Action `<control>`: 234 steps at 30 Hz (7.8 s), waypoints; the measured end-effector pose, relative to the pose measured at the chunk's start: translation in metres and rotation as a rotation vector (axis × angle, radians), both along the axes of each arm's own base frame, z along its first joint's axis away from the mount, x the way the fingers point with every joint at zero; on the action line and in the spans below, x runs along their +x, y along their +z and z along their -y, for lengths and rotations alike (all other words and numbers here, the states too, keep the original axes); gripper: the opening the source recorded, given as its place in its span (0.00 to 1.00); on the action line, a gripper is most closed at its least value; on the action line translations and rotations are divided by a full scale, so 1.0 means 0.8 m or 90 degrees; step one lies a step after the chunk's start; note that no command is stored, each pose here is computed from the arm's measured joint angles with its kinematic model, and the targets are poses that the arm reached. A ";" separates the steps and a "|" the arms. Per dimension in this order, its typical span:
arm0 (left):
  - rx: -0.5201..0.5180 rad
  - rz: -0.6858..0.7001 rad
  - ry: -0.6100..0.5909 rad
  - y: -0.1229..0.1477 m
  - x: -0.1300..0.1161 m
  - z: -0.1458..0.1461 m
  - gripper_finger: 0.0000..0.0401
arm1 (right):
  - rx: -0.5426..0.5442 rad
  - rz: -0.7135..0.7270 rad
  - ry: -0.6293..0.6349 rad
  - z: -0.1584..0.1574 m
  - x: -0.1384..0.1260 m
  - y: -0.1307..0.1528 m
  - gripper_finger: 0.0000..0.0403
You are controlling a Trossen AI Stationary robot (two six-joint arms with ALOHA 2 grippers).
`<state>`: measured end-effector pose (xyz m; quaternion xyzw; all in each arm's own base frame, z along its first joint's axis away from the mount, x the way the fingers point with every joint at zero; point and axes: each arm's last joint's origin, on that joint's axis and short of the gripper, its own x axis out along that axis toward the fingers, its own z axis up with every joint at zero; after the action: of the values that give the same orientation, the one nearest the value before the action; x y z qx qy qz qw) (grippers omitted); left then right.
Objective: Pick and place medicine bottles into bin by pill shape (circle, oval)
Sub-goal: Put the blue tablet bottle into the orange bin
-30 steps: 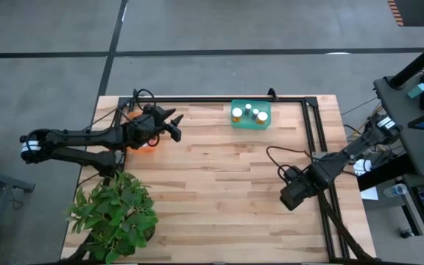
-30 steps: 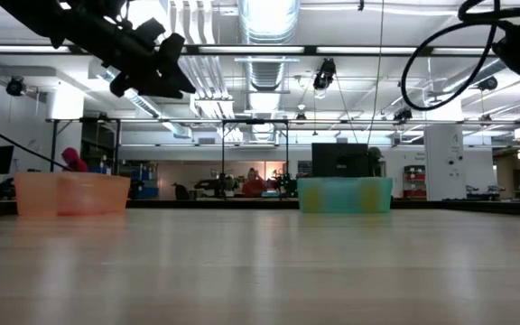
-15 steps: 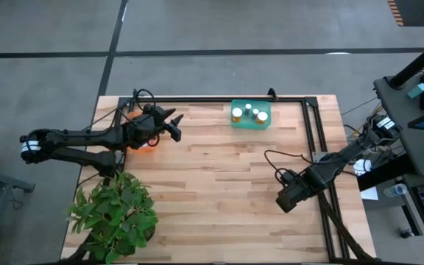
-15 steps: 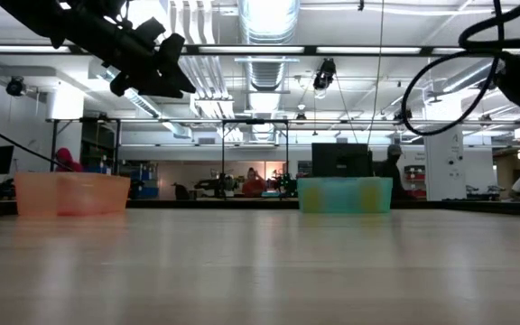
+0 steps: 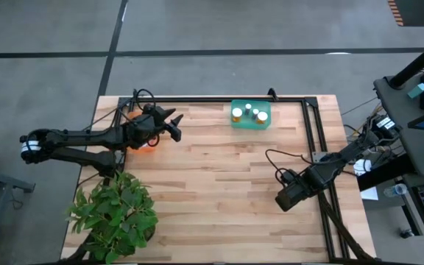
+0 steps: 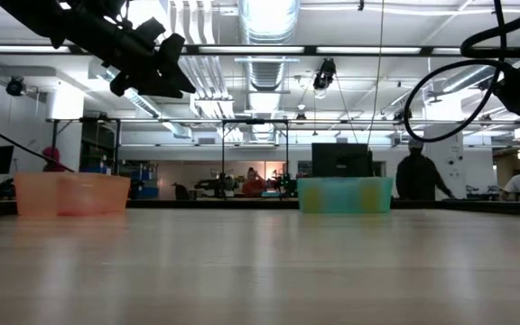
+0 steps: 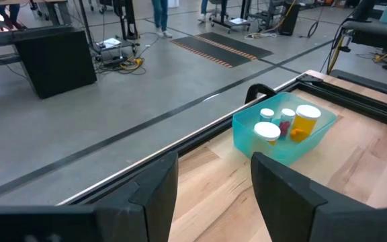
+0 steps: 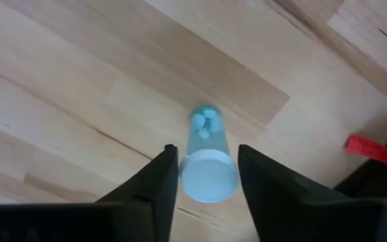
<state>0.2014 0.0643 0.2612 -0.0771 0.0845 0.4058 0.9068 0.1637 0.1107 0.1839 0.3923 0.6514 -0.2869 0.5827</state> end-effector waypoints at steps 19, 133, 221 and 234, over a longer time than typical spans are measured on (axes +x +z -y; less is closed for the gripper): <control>0.000 0.002 0.002 0.000 0.000 0.000 0.42 | -0.003 0.075 0.008 0.000 0.018 0.019 0.28; 0.180 -0.122 -0.410 -0.123 0.147 0.056 0.53 | -0.287 0.604 0.360 0.195 0.216 0.048 0.27; 0.306 0.135 -0.585 -0.079 0.148 0.068 0.21 | -0.577 0.938 0.516 0.142 0.073 0.075 0.56; 0.297 0.186 -0.578 -0.062 0.155 0.068 0.21 | -0.728 1.062 0.529 0.135 0.109 0.031 0.56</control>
<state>0.3252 0.0102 0.2113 0.1151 -0.1101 -0.0350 0.9866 0.2511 0.0023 0.2084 -0.1156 -0.0961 0.0282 0.9882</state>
